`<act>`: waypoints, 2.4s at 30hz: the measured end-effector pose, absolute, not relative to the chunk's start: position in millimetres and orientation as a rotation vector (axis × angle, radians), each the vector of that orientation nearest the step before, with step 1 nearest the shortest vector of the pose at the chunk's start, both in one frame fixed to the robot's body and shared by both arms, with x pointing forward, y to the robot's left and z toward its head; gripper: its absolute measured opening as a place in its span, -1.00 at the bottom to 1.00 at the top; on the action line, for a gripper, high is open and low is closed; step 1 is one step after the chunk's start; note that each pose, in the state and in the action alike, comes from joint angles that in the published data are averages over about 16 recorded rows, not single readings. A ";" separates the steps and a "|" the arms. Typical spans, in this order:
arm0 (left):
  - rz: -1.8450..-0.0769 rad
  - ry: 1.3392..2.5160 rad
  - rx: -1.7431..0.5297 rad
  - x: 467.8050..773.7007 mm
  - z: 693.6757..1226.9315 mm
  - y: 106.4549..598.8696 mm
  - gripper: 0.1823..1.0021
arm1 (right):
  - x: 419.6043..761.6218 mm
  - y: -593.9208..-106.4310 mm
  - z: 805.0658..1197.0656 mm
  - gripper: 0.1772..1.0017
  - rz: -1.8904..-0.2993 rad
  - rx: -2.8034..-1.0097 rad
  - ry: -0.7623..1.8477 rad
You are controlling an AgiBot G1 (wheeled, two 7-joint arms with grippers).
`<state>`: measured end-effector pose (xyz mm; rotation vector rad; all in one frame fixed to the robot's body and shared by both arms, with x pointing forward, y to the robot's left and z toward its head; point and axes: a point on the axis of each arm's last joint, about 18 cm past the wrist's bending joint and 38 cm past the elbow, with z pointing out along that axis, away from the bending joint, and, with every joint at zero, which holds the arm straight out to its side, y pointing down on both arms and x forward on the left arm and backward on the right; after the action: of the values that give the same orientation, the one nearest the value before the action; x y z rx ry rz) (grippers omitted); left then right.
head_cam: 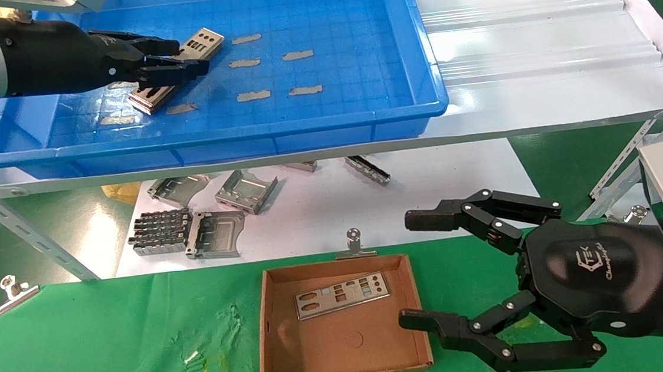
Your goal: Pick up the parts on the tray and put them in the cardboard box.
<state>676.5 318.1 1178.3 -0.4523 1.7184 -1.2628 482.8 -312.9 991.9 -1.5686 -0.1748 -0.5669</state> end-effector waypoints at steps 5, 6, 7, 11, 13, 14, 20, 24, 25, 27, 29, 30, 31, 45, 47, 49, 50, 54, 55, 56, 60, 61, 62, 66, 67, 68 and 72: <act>-1.260 1.706 -0.459 678.5 1178.3 319.6 -0.02 | 482.8 -312.9 991.9 0.58 -0.567 -1.569 -0.175; -1.259 1.704 -0.460 678.9 1178.3 319.9 -0.07 | 482.8 -312.9 991.9 0.63 -0.567 -1.569 -0.175; -1.258 1.701 -0.462 679.3 1178.4 320.2 -0.12 | 482.8 -312.9 991.9 0.68 -0.567 -1.569 -0.175; -1.254 1.693 -0.464 680.3 1178.9 321.0 -0.34 | 482.8 -312.9 991.9 0.80 -0.567 -1.569 -0.175; -1.254 1.691 -0.463 680.4 1179.2 321.2 -0.40 | 482.8 -312.9 991.9 0.86 -0.567 -1.569 -0.175; -1.254 1.690 -0.462 680.3 1179.3 321.2 -0.43 | 482.8 -312.9 991.9 0.87 -0.567 -1.569 -0.175; -1.257 1.691 -0.452 678.9 1180.3 320.8 -0.57 | 482.8 -312.9 991.9 0.96 -0.567 -1.569 -0.175; -1.260 1.689 -0.444 677.6 1181.8 320.9 -0.60 | 482.8 -312.9 991.9 0.99 -0.567 -1.569 -0.175; -1.261 1.688 -0.441 677.2 1182.4 321.0 -0.60 | 482.8 -312.9 991.9 0.99 -0.567 -1.569 -0.175; -1.262 1.682 -0.437 676.5 1184.1 321.5 -0.60 | 482.8 -312.9 991.9 0.99 -0.567 -1.569 -0.175; -1.264 1.674 -0.433 675.7 1186.4 322.1 -0.60 | 482.8 -312.9 991.9 1.00 -0.567 -1.569 -0.175; -1.265 1.669 -0.431 675.3 1187.8 322.5 -0.60 | 482.8 -312.9 991.9 1.00 -0.567 -1.569 -0.175; -1.266 1.664 -0.429 674.7 1189.3 322.9 -0.60 | 482.8 -312.9 991.9 1.00 -0.567 -1.569 -0.175; -1.324 1.630 -0.318 649.6 1216.5 323.1 -0.60 | 482.8 -312.9 991.9 1.00 -0.567 -1.569 -0.175; -1.338 1.639 -0.287 643.8 1218.5 321.6 -0.60 | 482.8 -312.9 991.9 1.00 -0.567 -1.569 -0.175; -1.352 1.649 -0.254 638.0 1219.5 319.9 -0.60 | 482.8 -312.9 991.9 1.00 -0.567 -1.569 -0.175; -1.359 1.655 -0.238 635.2 1219.5 319.0 -0.60 | 482.8 -312.9 991.9 1.00 -0.567 -1.569 -0.175; -1.387 1.686 -0.166 624.0 1216.9 315.3 -0.60 | 482.8 -312.9 991.9 1.00 -0.567 -1.569 -0.175; -1.394 1.695 -0.147 621.2 1215.7 314.3 -0.60 | 482.8 -312.9 991.9 1.00 -0.567 -1.569 -0.175; -1.401 1.705 -0.129 618.3 1214.3 313.3 -0.60 | 482.8 -312.9 991.9 1.00 -0.567 -1.569 -0.175; -1.425 1.748 -0.050 607.6 1206.8 309.0 -0.60 | 482.8 -312.9 991.9 1.00 -0.567 -1.569 -0.175; -1.430 1.759 -0.031 605.2 1204.6 307.7 -0.60 | 482.8 -312.9 991.9 1.00 -0.567 -1.569 -0.175; -1.434 1.769 -0.012 603.1 1202.4 306.6 -0.60 | 482.8 -312.9 991.9 1.00 -0.567 -1.569 -0.175; -1.444 1.806 0.057 596.1 1193.0 301.9 -0.60 | 482.8 -312.9 991.9 1.00 -0.567 -1.569 -0.175; -1.445 1.814 0.073 594.4 1190.5 300.9 -0.60 | 482.8 -312.9 991.9 1.00 -0.567 -1.569 -0.175; -1.446 1.822 0.089 592.7 1188.1 299.8 -0.60 | 482.8 -312.9 991.9 1.00 -0.567 -1.569 -0.175; -1.447 1.849 0.151 583.8 1177.8 296.5 -0.60 | 482.8 -312.9 991.9 1.00 -0.567 -1.569 -0.175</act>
<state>583.8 296.5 1177.8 0.1511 1.8486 -1.4465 482.8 -312.9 991.9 -1.5686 -0.1748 -0.5669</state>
